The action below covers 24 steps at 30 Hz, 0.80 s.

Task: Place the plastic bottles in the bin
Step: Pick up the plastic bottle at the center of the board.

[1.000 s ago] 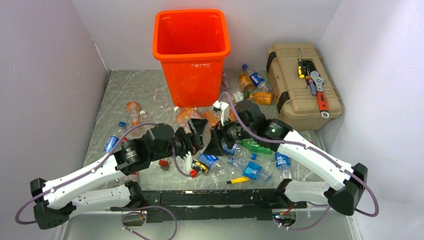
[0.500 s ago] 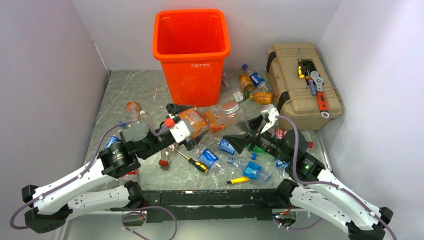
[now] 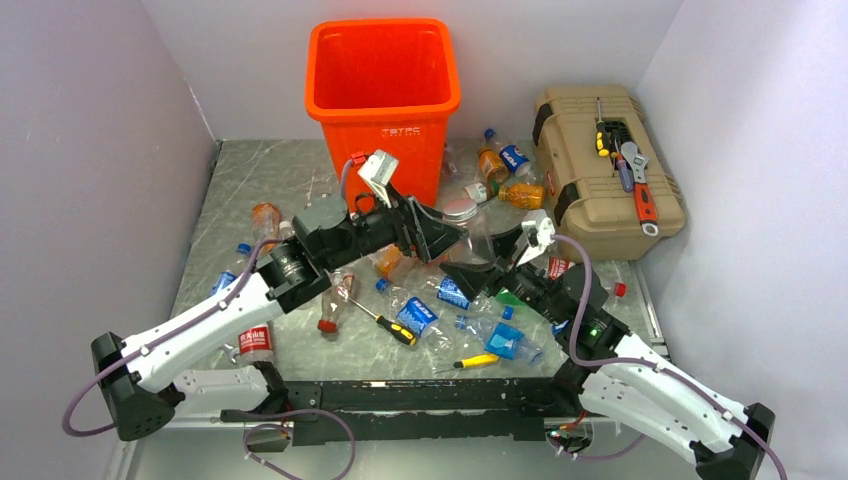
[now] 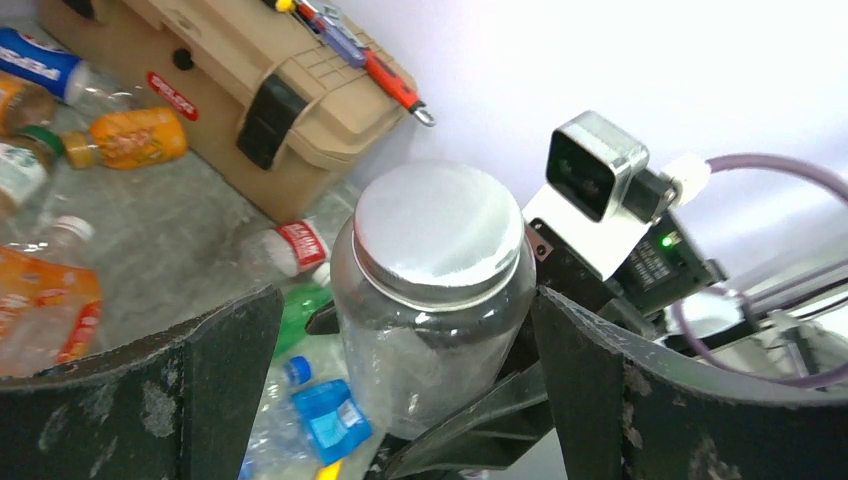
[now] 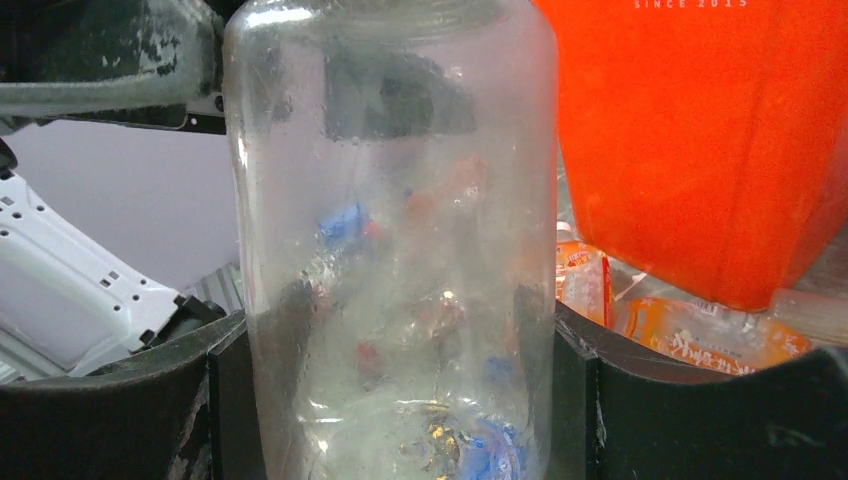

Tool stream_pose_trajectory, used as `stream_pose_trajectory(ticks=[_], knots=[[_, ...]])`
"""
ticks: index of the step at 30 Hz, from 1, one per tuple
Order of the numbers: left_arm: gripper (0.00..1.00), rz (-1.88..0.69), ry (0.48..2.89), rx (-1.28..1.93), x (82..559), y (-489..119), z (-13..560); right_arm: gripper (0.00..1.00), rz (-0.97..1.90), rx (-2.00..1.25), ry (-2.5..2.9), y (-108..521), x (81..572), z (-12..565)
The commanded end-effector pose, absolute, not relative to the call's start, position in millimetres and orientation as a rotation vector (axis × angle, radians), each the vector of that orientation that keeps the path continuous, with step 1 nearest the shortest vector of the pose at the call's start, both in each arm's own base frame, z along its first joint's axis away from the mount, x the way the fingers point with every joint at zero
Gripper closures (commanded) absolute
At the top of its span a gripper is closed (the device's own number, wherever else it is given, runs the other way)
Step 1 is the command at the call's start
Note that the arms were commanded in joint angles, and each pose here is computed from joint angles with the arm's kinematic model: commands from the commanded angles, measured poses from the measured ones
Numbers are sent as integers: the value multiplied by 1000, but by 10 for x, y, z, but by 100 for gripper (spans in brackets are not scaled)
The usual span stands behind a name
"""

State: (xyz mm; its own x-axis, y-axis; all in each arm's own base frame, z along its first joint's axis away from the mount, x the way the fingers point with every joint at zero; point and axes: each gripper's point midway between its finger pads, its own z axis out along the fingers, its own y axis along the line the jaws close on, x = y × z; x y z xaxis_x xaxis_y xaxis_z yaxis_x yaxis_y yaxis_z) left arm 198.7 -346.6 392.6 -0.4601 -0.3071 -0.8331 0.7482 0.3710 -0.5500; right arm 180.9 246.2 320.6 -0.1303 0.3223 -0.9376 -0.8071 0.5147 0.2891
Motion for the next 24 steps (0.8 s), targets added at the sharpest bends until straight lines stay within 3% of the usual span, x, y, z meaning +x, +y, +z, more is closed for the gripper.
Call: stream_pose_trajectory(ticks=[1, 13, 20, 24], knots=[[1, -1546, 1574, 355, 1848, -3565, 4182, 57, 1072, -442, 1259, 2452, 1760, 3487], [1, -1527, 1522, 473, 1812, -3692, 4151, 56, 1082, -443, 1304, 2527, 1809, 3406], [25, -1447, 1491, 518, 1841, -3674, 4105, 54, 1087, -454, 1322, 2570, 1823, 3376], [27, -1439, 1476, 533, 1845, -3689, 4093, 52, 1091, -465, 1333, 2597, 1825, 3351]])
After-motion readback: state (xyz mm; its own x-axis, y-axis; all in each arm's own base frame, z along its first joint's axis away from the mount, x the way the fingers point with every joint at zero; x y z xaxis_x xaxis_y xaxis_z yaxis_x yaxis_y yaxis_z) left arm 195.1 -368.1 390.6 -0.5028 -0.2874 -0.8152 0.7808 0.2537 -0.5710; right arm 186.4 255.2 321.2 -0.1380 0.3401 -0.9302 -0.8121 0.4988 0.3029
